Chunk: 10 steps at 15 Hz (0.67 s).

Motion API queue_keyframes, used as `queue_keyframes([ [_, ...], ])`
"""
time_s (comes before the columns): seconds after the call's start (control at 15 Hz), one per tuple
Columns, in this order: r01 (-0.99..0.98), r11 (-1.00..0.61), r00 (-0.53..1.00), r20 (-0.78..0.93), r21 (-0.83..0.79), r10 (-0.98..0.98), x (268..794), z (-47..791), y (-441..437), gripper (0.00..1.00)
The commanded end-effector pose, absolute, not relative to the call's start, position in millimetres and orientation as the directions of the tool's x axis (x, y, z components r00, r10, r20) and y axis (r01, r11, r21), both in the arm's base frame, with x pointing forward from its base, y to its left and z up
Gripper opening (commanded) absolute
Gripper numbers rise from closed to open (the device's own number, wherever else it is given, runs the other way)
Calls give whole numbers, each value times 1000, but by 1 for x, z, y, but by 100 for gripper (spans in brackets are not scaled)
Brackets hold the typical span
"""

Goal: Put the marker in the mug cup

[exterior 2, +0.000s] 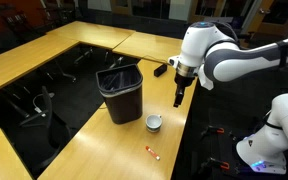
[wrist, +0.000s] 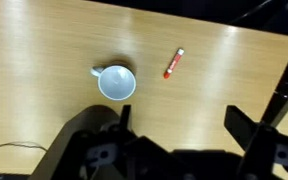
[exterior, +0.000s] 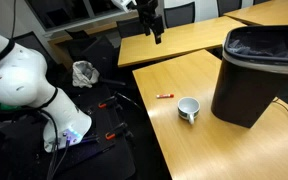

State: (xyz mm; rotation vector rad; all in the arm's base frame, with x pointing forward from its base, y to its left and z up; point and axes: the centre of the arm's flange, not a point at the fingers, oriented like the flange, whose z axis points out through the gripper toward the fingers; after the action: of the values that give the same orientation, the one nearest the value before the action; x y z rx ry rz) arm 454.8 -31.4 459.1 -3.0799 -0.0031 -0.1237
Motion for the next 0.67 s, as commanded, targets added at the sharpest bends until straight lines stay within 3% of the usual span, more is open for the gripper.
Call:
queue_keyframes([
  [0.0, 4, -998, 997, 80, -59, 0, 455, 459, -31, 100],
  [0.27, -40, -998, 994, 100, -44, -44, 459, 440, -21, 100],
  [0.6, -207, -978, 977, 48, -35, -208, 476, 326, 12, 100],
])
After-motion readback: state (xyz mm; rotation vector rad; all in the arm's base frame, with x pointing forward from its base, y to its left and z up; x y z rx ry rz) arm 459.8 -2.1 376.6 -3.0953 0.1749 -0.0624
